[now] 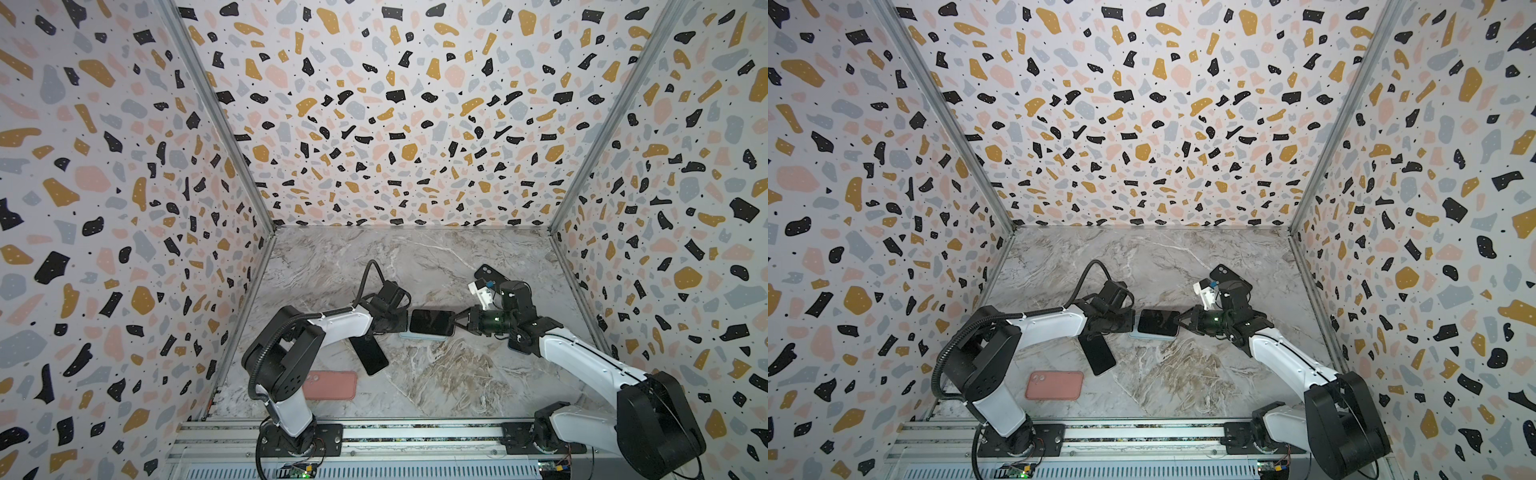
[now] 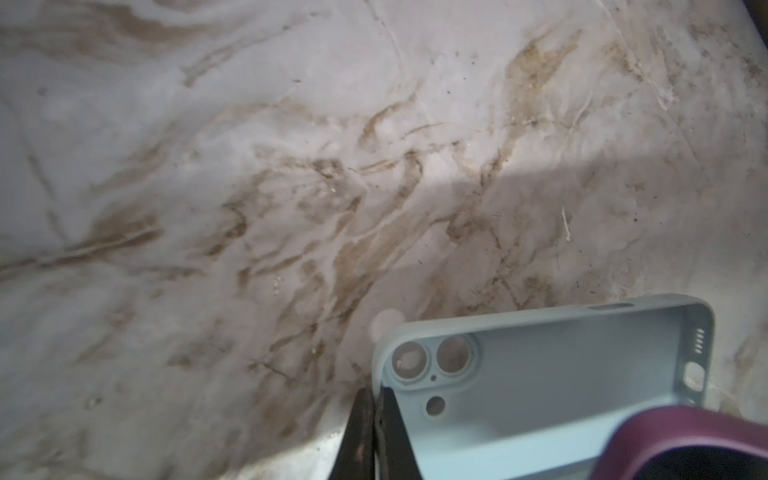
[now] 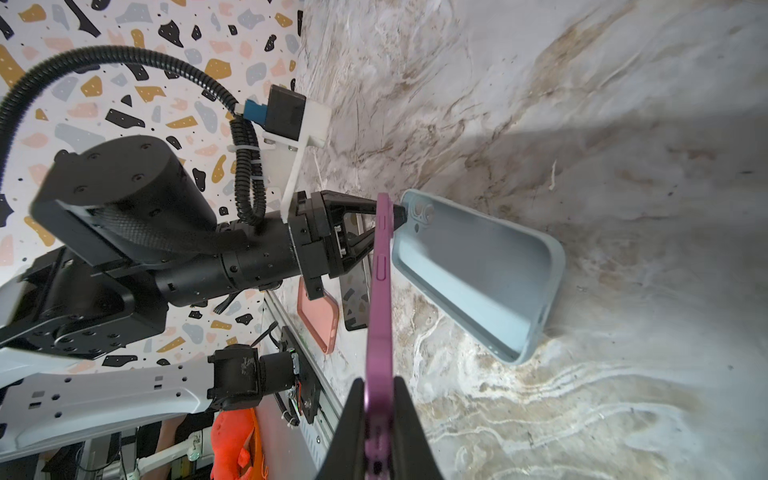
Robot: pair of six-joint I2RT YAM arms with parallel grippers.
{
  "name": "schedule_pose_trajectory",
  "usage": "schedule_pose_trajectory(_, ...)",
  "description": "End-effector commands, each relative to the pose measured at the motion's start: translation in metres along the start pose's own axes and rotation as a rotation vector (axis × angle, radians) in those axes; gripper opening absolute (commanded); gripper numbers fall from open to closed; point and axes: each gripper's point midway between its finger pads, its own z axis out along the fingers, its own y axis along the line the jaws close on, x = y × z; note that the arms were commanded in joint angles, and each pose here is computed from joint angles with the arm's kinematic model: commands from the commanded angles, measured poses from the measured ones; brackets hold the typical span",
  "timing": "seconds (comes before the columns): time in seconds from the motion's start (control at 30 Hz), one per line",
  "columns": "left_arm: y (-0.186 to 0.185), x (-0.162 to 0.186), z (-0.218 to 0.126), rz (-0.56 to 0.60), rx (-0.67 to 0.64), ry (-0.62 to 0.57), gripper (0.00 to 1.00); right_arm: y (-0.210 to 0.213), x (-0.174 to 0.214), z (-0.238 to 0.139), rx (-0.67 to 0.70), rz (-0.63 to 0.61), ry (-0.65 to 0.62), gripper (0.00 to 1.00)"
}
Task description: Put the phone into the phone case
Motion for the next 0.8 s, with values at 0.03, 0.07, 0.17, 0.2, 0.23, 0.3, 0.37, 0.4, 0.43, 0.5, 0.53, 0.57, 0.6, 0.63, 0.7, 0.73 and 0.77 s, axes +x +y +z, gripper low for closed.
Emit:
schedule_pose_trajectory(0.03, -0.001, 0.002, -0.003, -0.014, 0.003, -0.023, 0.07, 0.015, 0.001, 0.001, -0.063, -0.05, 0.04, 0.0)
schedule_pose_trajectory(0.07, -0.001, 0.002, -0.003, -0.014, 0.0, -0.024, 0.08, 0.014, 0.002, 0.002, -0.059, -0.045, 0.047, 0.0)
schedule_pose_trajectory(0.17, -0.002, 0.002, -0.003, -0.016, 0.004, -0.026, 0.12, 0.006, 0.006, 0.006, -0.045, -0.022, 0.069, 0.0)
schedule_pose_trajectory(0.2, -0.003, 0.001, -0.004, -0.015, 0.01, -0.028, 0.13, 0.005, 0.007, 0.006, -0.045, -0.016, 0.075, 0.0)
schedule_pose_trajectory(0.23, -0.003, 0.001, -0.004, -0.015, 0.015, -0.029, 0.15, 0.003, 0.008, 0.008, -0.047, -0.005, 0.084, 0.0)
schedule_pose_trajectory(0.3, -0.004, 0.0, -0.006, -0.016, 0.02, -0.034, 0.18, -0.001, 0.011, 0.01, -0.049, 0.021, 0.105, 0.0)
schedule_pose_trajectory(0.37, -0.005, -0.002, -0.01, -0.014, 0.024, -0.043, 0.21, -0.004, 0.012, 0.012, -0.05, 0.041, 0.117, 0.0)
schedule_pose_trajectory(0.4, -0.006, -0.003, -0.011, -0.014, 0.026, -0.047, 0.22, -0.006, 0.013, 0.013, -0.049, 0.05, 0.121, 0.0)
schedule_pose_trajectory(0.43, -0.006, -0.004, -0.013, -0.013, 0.027, -0.052, 0.24, -0.007, 0.012, 0.013, -0.047, 0.056, 0.122, 0.0)
schedule_pose_trajectory(0.5, -0.006, -0.005, -0.016, -0.014, 0.029, -0.061, 0.26, -0.009, 0.011, 0.013, -0.041, 0.056, 0.117, 0.0)
schedule_pose_trajectory(0.53, -0.006, -0.006, -0.017, -0.017, 0.034, -0.064, 0.27, -0.01, 0.01, 0.014, -0.037, 0.058, 0.115, 0.0)
schedule_pose_trajectory(0.57, -0.007, -0.006, -0.017, -0.017, 0.042, -0.064, 0.28, -0.012, 0.009, 0.014, -0.034, 0.06, 0.114, 0.0)
schedule_pose_trajectory(0.6, -0.008, -0.006, -0.017, -0.022, 0.053, -0.062, 0.3, -0.013, 0.009, 0.015, -0.032, 0.061, 0.115, 0.0)
schedule_pose_trajectory(0.63, -0.01, -0.005, -0.018, -0.024, 0.068, -0.062, 0.31, -0.014, 0.008, 0.015, -0.03, 0.065, 0.115, 0.0)
schedule_pose_trajectory(0.7, -0.013, -0.004, -0.018, -0.032, 0.092, -0.061, 0.34, -0.015, 0.007, 0.016, -0.031, 0.069, 0.116, 0.0)
schedule_pose_trajectory(0.73, -0.014, -0.003, -0.018, -0.036, 0.105, -0.059, 0.36, -0.015, 0.006, 0.016, -0.031, 0.068, 0.117, 0.0)
schedule_pose_trajectory(0.77, -0.014, -0.002, -0.018, -0.039, 0.113, -0.06, 0.37, -0.014, 0.006, 0.016, -0.031, 0.068, 0.116, 0.0)
